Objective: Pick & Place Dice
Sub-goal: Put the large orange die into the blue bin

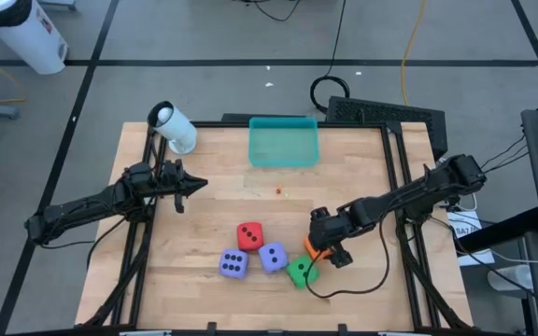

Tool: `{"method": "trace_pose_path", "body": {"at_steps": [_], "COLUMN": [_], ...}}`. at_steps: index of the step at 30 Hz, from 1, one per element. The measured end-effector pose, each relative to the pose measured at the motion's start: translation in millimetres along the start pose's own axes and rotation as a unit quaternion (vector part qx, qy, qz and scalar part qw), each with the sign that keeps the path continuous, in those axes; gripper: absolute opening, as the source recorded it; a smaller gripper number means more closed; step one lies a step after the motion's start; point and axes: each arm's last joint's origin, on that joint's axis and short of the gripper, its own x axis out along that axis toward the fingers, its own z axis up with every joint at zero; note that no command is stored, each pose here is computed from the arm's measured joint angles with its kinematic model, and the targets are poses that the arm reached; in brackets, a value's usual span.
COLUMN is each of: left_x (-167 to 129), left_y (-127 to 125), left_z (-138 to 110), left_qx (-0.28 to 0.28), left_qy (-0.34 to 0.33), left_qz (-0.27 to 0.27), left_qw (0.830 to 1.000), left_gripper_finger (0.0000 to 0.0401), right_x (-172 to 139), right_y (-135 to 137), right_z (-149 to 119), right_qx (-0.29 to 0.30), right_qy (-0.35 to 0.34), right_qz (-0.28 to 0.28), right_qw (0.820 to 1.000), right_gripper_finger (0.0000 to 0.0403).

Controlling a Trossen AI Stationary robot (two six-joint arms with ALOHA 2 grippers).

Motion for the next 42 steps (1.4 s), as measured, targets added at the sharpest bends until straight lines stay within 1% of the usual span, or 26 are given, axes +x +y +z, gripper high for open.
{"method": "trace_pose_path", "body": {"at_steps": [5,10,12,16,19,22,23,25,28,33,35,37,40,42], "left_x": [0.0,0.0,0.0,0.0,0.0,0.0,0.0,0.0,0.0,0.0,0.0,0.0,0.0,0.0], "left_y": [0.0,-0.1,-0.1,0.0,0.0,-0.3,-0.4,-0.4,-0.2,-0.2,0.2,0.6,0.6,0.4], "left_z": [0.2,0.2,0.2,0.0,0.2,1.3,1.5,1.7,1.7,1.7,0.5,-0.9,-0.9,-0.6], "left_qx": [0.000,-0.004,-0.005,-0.005,-0.002,0.004,0.008,0.016,0.020,0.014,0.001,-0.008,-0.014,-0.013], "left_qy": [-0.001,-0.001,-0.001,0.000,-0.001,-0.007,-0.008,-0.009,-0.010,-0.010,-0.003,0.003,0.002,0.001], "left_qz": [0.000,0.000,0.000,0.000,0.000,-0.001,-0.002,-0.002,0.001,0.002,0.004,0.006,0.006,0.005], "left_qw": [1.000,1.000,1.000,1.000,1.000,1.000,1.000,1.000,1.000,1.000,1.000,1.000,1.000,1.000], "left_gripper_finger": [0.0026,0.0026,0.0026,0.0026,0.0026,0.0026,0.0026,0.0026,0.0026,0.0026,0.0026,0.0026,0.0026,0.0026], "right_x": [-1.8,-3.7,-4.5,-10.6,-23.6,-43.8,-53.2,-72.6,-100.0,-130.3,-135.4,-137.3,-136.9,-135.2], "right_y": [-2.7,-10.0,-15.1,-26.4,-37.8,-51.3,-56.7,-68.4,-91.0,-133.3,-150.3,-170.1,-195.6,-211.2], "right_z": [0.1,-0.8,-1.3,-2.7,-1.7,-2.8,-1.0,1.2,0.2,-12.0,-21.2,-30.3,-48.2,-57.3], "right_qx": [0.003,0.030,0.044,0.062,0.066,0.070,0.067,0.063,0.075,0.110,0.121,0.130,0.154,0.157], "right_qy": [-0.004,-0.006,-0.007,-0.015,-0.041,-0.072,-0.094,-0.132,-0.178,-0.219,-0.219,-0.229,-0.235,-0.235], "right_qz": [0.006,0.023,0.027,0.018,0.005,-0.014,-0.029,-0.083,-0.179,-0.263,-0.278,-0.274,-0.252,-0.252], "right_qw": [1.000,0.999,0.999,0.998,0.997,0.995,0.993,0.986,0.965,0.933,0.927,0.925,0.926,0.926], "right_gripper_finger": [0.0389,0.0351,0.0342,0.0342,0.0352,0.0358,0.0358,0.0355,0.0352,0.0354,0.0354,0.0354,0.0355,0.0355]}}
